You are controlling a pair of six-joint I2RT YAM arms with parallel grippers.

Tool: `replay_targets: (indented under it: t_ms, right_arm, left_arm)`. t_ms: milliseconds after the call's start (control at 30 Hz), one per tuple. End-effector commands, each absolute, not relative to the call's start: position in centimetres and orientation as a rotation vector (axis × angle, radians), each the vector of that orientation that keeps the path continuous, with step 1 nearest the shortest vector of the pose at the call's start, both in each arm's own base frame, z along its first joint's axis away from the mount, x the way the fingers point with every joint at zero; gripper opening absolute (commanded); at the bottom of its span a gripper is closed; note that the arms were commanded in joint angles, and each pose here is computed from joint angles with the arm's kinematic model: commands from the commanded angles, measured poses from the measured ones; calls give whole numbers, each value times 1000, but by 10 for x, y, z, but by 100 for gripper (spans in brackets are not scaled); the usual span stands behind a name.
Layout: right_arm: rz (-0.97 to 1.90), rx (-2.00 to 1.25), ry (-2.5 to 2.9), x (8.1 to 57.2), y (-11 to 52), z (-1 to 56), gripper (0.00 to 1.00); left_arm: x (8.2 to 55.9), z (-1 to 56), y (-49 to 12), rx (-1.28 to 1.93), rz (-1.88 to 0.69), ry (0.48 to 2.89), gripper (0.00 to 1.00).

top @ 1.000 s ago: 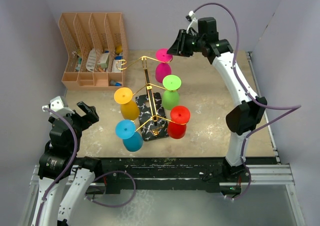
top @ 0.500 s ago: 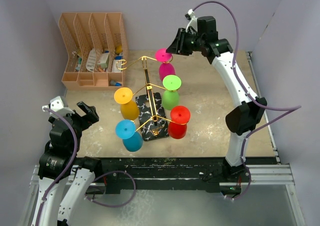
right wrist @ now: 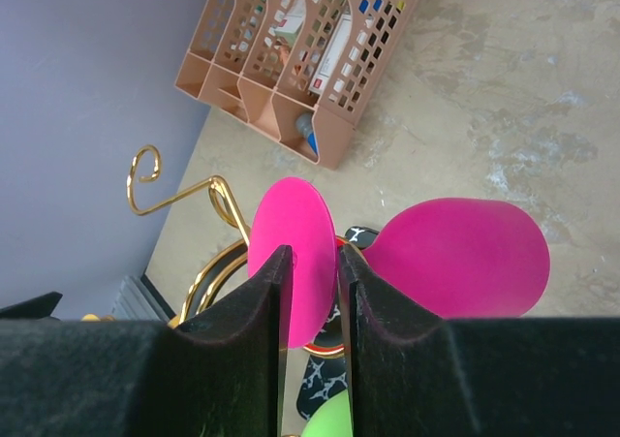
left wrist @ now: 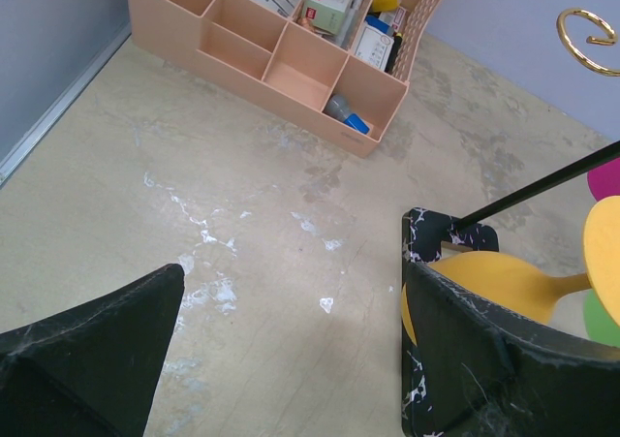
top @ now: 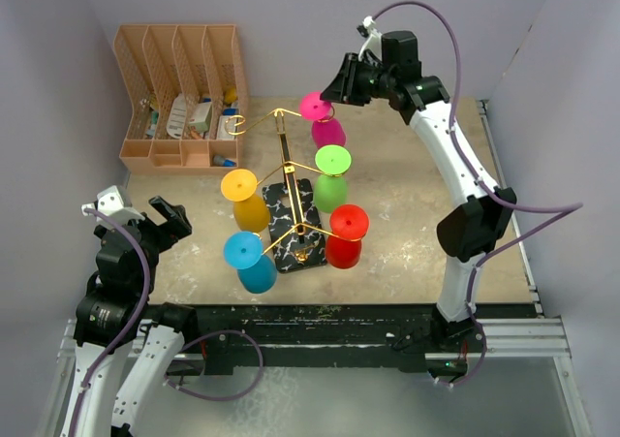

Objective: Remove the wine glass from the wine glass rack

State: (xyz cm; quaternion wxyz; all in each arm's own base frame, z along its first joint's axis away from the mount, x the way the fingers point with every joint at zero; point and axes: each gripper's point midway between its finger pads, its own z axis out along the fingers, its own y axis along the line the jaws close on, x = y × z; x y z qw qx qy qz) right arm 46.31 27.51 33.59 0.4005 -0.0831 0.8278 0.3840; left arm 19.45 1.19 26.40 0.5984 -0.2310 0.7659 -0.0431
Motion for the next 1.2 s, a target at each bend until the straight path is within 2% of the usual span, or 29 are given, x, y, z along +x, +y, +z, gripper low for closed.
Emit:
replay_targets:
  t_ms: [0, 267, 500, 867, 1167]
  right_arm:
    - [1034, -266, 2000, 446, 282, 372, 28]
    - [1067, -282, 2001, 440, 288, 371, 24]
    - [1089, -248, 2011, 438, 288, 370, 0]
    - [1093, -82, 1964, 446, 271, 372, 0]
    - [1210, 72, 1864, 444, 246, 378, 0]
  left_arm:
    - [198, 277, 11, -536, -119, 1741, 99]
    - [198, 277, 11, -535, -118, 1742, 99]
    - [197, 278, 11, -536, -119, 1739, 98]
    - [197, 279, 11, -536, -121, 1735, 98]
    - [197, 278, 11, -536, -121, 1737, 97]
